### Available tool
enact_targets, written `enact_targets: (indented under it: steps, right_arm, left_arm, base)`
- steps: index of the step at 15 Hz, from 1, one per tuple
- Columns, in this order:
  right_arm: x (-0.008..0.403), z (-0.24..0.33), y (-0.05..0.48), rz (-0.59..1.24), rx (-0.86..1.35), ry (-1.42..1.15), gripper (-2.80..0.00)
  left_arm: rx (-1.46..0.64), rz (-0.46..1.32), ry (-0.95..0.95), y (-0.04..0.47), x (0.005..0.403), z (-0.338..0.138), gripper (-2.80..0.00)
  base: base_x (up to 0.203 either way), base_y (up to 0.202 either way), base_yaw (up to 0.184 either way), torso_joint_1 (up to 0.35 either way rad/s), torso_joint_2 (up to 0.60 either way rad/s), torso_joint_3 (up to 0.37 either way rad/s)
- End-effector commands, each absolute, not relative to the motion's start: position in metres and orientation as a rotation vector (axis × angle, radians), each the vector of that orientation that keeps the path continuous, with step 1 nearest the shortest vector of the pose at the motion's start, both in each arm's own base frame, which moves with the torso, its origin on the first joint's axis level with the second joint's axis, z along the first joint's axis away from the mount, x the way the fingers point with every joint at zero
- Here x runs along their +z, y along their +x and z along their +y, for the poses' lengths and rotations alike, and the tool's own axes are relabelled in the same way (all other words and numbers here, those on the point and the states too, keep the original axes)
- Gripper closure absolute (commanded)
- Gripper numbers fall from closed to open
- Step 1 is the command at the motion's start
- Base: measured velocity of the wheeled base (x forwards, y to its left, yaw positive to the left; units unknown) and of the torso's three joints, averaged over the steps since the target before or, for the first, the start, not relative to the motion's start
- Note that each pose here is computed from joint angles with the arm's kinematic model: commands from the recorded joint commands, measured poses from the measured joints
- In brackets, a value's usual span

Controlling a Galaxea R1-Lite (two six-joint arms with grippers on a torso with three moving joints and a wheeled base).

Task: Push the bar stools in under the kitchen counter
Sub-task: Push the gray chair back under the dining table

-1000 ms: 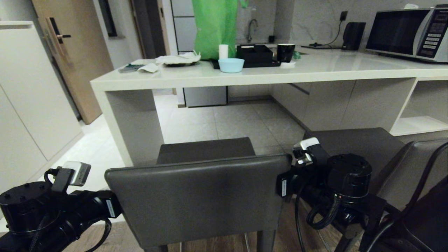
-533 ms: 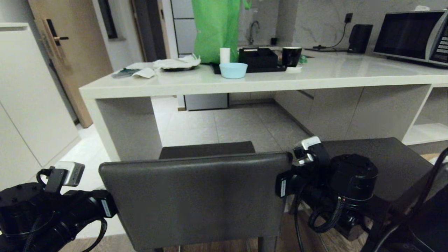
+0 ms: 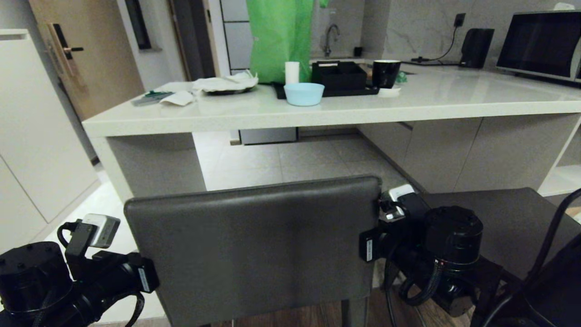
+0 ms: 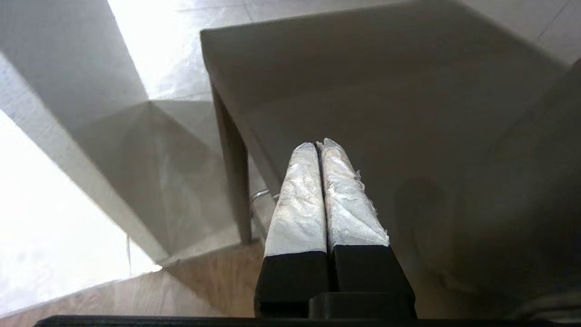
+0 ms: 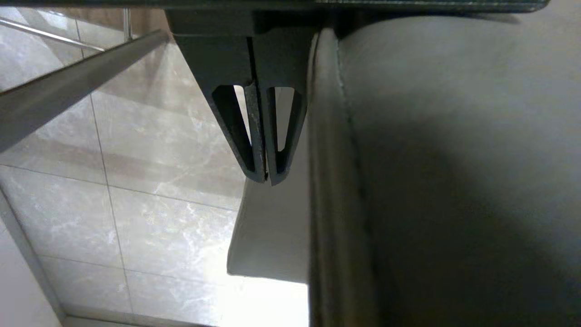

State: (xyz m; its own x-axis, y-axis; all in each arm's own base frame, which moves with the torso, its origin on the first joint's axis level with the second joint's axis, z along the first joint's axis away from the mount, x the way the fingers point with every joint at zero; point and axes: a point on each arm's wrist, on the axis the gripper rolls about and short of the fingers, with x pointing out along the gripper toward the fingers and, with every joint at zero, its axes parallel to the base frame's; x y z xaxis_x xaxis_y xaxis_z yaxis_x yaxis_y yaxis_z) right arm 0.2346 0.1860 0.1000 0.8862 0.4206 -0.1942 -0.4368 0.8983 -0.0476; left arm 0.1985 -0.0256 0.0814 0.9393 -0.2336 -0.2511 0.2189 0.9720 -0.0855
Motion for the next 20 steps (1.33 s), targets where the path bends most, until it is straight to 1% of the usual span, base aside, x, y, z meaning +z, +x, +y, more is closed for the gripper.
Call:
enact_targets:
  steps: [1, 7, 17, 19, 20]
  right_arm:
    - [0.1015, 0.1868, 0.2329, 0.174, 0.459, -0.087, 0.00]
    - [0.1022, 0.1876, 0.2338, 0.170, 0.459, -0.087, 0.00]
    - [0.0996, 0.1874, 0.2337, 0.180, 0.457, -0.087, 0.00]
    - [0.0988, 0.1870, 0.2333, 0.184, 0.457, -0.089, 0.00]
    - [0.0973, 0.1862, 0.2329, 0.191, 0.455, -0.092, 0.00]
  left_arm:
    - [-0.228, 0.248, -0.060, 0.1966, 0.0835, -0.0252, 0.00]
    - [-0.228, 0.255, -0.059, 0.1982, 0.0818, -0.0254, 0.00]
    - [-0.232, 0.249, -0.042, 0.1986, 0.0825, -0.0257, 0.00]
    - [-0.240, 0.247, -0.038, 0.1979, 0.0829, -0.0269, 0.00]
    - [-0.241, 0.247, -0.035, 0.1977, 0.0829, -0.0275, 0.00]
  base:
    - [0.000, 0.000, 0.000, 0.000, 0.00, 0.000]
    - [-0.013, 0.000, 0.000, 0.002, 0.00, 0.000]
    - [-0.201, 0.000, 0.000, 0.001, 0.00, 0.000]
    - [-0.150, 0.000, -0.001, -0.002, 0.00, -0.001]
    - [0.000, 0.000, 0.000, 0.000, 0.00, 0.000]
